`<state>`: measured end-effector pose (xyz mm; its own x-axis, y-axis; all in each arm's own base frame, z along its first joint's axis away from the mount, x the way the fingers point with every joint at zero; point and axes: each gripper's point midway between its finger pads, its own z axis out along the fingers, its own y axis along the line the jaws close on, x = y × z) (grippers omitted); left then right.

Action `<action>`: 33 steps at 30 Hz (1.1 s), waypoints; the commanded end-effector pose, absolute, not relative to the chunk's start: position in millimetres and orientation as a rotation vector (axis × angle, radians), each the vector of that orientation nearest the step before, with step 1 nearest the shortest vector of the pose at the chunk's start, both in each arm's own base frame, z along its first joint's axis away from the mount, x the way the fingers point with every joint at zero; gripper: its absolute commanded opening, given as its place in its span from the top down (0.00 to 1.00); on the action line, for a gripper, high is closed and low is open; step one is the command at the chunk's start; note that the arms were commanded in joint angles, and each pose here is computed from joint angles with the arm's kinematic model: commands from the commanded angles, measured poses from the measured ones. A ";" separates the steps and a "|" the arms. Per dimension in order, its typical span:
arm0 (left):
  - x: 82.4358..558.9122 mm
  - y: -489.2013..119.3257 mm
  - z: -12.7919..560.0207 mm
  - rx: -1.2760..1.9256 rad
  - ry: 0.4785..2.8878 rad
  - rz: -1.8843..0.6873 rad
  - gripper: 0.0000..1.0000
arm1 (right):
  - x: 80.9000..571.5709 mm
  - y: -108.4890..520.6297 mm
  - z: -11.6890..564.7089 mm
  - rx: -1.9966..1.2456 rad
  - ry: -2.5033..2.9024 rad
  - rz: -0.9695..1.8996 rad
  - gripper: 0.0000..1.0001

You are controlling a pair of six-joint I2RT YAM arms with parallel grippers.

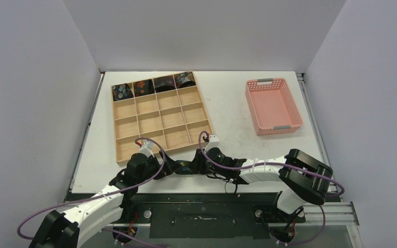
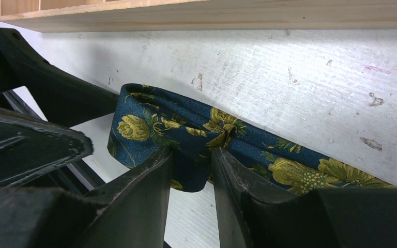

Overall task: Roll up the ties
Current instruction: Pick up the tie at the center of the board.

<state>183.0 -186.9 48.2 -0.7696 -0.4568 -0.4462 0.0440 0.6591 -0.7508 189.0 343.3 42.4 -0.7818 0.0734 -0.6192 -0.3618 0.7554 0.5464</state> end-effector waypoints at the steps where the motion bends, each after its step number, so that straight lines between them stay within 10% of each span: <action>1: 194.3 -201.0 69.3 -0.248 2.154 -1.127 0.13 | 191.0 335.9 42.2 -0.201 2.304 0.883 0.66; 26: 198.1 -235.2 63.6 -0.127 2.209 -1.268 0.41 | 188.2 325.3 29.8 -0.186 2.320 0.921 0.68; 33: 197.4 -238.8 66.2 -0.112 2.206 -1.285 0.63 | 187.0 325.7 30.3 -0.183 2.319 0.936 0.69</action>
